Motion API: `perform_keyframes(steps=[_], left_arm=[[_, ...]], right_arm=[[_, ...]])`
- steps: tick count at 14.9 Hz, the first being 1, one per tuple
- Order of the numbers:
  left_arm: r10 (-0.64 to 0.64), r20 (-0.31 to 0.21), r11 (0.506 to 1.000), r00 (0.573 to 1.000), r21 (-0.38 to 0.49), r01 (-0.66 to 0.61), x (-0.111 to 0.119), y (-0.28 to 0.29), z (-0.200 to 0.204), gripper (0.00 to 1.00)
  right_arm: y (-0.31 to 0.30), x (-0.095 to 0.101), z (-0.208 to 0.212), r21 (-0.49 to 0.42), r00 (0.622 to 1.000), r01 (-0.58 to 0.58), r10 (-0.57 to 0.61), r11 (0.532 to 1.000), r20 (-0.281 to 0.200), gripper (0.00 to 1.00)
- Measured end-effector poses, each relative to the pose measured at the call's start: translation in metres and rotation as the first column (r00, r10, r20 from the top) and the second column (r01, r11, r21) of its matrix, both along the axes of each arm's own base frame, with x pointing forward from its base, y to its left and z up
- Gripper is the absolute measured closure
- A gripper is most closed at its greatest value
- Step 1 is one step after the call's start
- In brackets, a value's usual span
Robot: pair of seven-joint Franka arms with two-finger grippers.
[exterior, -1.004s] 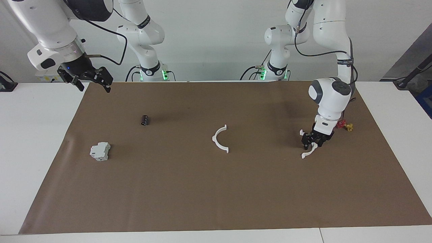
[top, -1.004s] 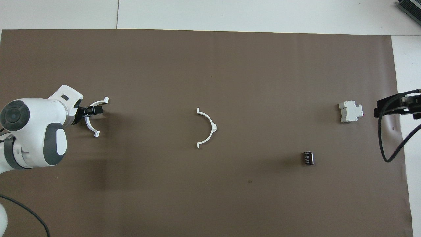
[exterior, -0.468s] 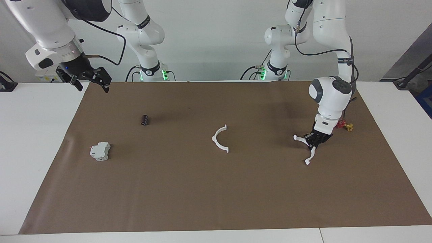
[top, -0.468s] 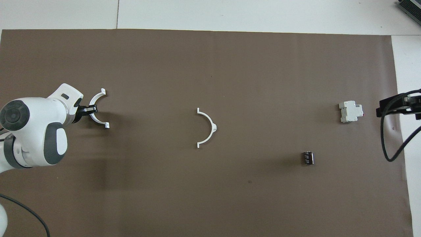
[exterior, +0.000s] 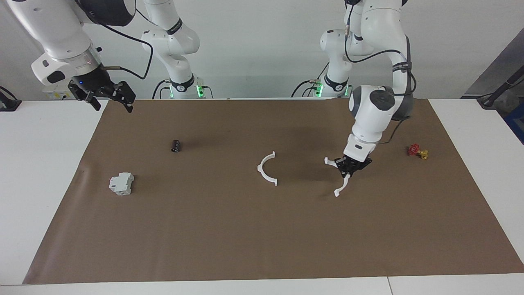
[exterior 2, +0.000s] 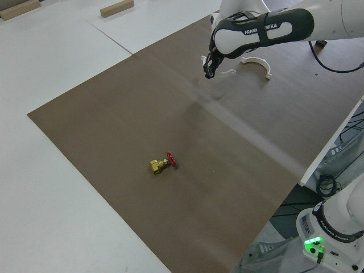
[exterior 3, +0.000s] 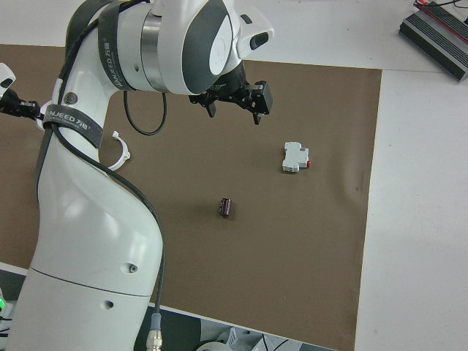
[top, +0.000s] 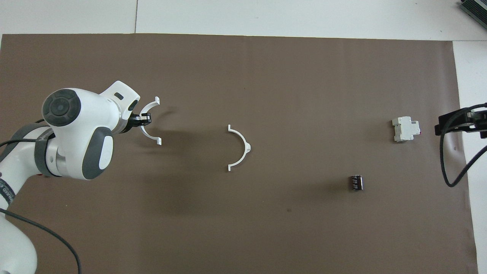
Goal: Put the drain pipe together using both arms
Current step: 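Carry the held clamp half with the left gripper to the centre half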
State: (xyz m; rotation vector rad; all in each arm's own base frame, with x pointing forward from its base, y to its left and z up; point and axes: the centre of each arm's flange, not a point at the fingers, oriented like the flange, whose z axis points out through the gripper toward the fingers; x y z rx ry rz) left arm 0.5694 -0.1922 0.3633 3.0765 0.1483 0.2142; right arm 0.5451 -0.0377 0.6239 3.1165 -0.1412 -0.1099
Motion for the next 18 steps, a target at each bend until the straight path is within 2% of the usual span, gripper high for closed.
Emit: perform_keyframes(steps=[5,9,13,18], left_arm=[[-0.068,-0.005,0.998,0.998,-0.006,0.068,-0.029,-0.069,-0.001,0.79],[-0.139,-0.006,0.99,0.99,-0.009,0.139,-0.051,-0.111,-0.019,0.79],[-0.152,-0.027,0.988,0.988,-0.005,0.152,-0.061,-0.122,-0.056,0.79],[-0.127,-0.019,0.992,0.992,-0.014,0.127,-0.065,-0.124,-0.065,0.79]], right_arm=[[0.0,0.0,0.0,0.0,1.0,0.0,0.0,1.0,0.0,0.0],[0.0,0.0,0.0,0.0,1.0,0.0,0.0,1.0,0.0,0.0],[0.0,0.0,0.0,0.0,1.0,0.0,0.0,1.0,0.0,0.0],[0.0,0.0,0.0,0.0,1.0,0.0,0.0,1.0,0.0,0.0]])
